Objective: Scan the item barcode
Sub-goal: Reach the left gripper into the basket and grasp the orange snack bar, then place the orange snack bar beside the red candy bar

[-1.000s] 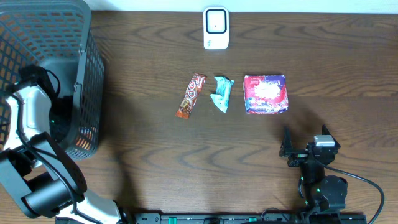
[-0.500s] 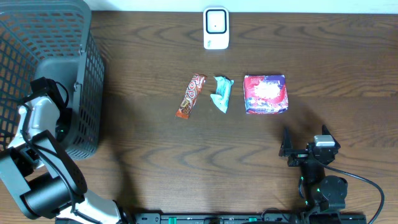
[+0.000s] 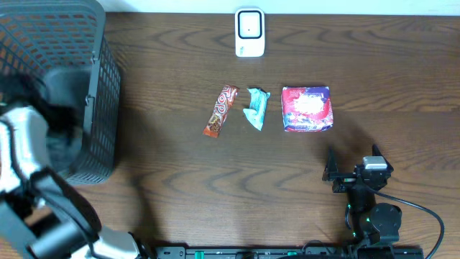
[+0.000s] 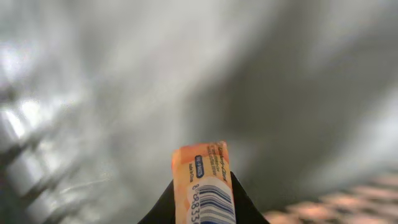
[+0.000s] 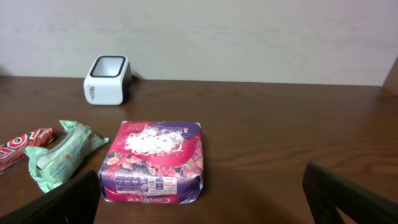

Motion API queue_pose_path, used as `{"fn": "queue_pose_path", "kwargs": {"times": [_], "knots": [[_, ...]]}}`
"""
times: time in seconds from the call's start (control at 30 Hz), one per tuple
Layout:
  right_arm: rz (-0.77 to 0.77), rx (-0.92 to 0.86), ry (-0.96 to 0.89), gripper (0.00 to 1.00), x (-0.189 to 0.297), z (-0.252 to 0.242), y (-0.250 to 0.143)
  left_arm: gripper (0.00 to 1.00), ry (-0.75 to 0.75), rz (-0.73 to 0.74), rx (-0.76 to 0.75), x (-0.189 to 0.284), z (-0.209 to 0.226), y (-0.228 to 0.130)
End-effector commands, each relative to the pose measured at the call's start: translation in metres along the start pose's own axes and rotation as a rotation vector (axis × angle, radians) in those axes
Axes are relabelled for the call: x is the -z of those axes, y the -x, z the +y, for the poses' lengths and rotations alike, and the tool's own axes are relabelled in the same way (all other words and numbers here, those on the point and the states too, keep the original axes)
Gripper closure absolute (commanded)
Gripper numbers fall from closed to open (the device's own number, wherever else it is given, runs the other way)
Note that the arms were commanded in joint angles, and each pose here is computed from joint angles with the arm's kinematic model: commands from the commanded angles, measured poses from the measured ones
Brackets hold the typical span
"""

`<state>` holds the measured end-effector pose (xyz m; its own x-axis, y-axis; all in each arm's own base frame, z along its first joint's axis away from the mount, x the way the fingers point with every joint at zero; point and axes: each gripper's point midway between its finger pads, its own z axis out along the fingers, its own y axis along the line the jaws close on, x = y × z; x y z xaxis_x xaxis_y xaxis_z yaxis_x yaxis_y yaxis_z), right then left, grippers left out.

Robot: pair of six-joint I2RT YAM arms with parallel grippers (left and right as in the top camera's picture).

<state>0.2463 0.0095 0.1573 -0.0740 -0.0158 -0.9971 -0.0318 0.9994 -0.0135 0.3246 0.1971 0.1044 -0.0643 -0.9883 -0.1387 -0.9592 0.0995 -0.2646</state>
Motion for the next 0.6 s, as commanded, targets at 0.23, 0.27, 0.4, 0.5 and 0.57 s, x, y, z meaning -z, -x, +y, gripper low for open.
{"fn": "queue_pose_path", "kwargs": {"times": [0.23,0.27,0.4,0.5,0.57], "knots": [[0.001,-0.008,-0.015,0.01,0.0,-0.004,-0.001,0.92,-0.718,-0.433,-0.203,0.269,-0.094,0.017],[0.001,-0.008,-0.015,0.01,0.0,-0.004,-0.001,0.93,-0.799,-0.421,-0.289,0.288,-0.103,-0.003],[0.001,-0.008,-0.015,0.01,0.0,-0.004,-0.001,0.93,-1.074,-0.323,-0.681,0.343,-0.126,-0.099],[0.001,-0.008,-0.015,0.01,0.0,-0.004,-0.001,0.93,-1.162,-0.245,-0.958,0.352,-0.131,-0.175],[0.001,-0.008,-0.015,0.01,0.0,-0.004,-0.001,0.92,-1.177,-0.175,-1.141,0.342,-0.129,-0.222]]}}
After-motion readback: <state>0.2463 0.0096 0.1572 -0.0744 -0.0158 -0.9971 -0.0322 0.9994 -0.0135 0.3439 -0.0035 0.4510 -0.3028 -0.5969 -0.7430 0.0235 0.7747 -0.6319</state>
